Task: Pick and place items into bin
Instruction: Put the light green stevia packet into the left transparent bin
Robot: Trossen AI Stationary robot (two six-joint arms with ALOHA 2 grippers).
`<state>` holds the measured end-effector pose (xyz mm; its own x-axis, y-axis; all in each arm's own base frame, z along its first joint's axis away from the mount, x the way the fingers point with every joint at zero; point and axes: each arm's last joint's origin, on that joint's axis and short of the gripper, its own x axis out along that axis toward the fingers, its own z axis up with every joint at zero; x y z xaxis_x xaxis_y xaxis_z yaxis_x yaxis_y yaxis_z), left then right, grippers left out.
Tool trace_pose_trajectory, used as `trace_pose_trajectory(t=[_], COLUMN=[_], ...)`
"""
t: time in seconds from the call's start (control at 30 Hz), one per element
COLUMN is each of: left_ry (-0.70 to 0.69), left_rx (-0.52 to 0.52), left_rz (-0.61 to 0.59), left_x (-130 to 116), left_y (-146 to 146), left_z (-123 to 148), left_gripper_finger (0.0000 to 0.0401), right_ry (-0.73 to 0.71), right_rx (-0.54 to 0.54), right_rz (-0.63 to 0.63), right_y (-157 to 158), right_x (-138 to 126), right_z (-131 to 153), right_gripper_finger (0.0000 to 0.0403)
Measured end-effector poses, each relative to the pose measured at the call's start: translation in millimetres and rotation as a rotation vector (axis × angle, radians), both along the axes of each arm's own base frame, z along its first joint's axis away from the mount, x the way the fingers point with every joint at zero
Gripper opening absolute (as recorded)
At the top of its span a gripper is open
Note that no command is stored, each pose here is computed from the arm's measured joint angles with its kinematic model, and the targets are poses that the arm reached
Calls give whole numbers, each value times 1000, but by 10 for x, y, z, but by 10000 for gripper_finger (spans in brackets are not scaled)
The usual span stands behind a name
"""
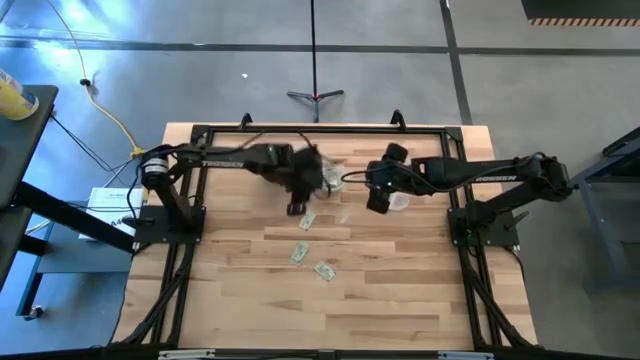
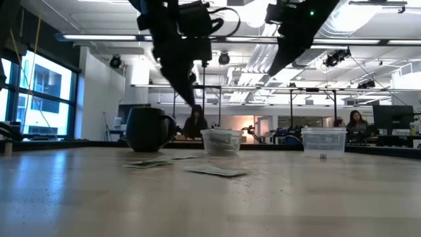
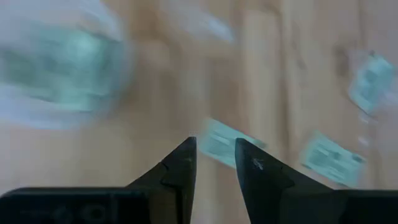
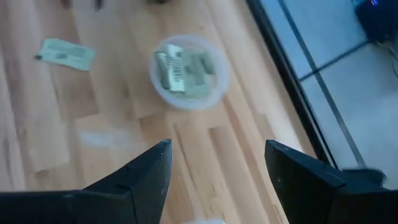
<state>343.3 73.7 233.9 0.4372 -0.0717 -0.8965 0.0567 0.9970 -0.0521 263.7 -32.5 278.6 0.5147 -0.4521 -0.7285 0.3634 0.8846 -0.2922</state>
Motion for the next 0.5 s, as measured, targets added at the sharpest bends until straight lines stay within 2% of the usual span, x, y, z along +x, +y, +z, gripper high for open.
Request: trace_pose_trajectory(t=[0.07, 0.23, 0.37, 0.5], left_ry=[50, 85, 63, 25], left_rx=[-33, -8, -68, -37], left_rz=[8, 126, 230, 369], left_x=[-38, -95, -71, -31], left_y=[-132, -430, -563, -579], left_z=[-149, -461, -487, -493], left_gripper_finger=[147, 163, 202, 248], right_ry=[26, 84, 127, 170], right_rx=[5, 39, 8, -15], right_rz=[39, 86, 126, 147], right_y=[3, 19, 43, 64], right_x=[46, 117, 148, 126], right_z=[-52, -174, -225, -239], right_gripper_finger=[248, 248, 248, 248])
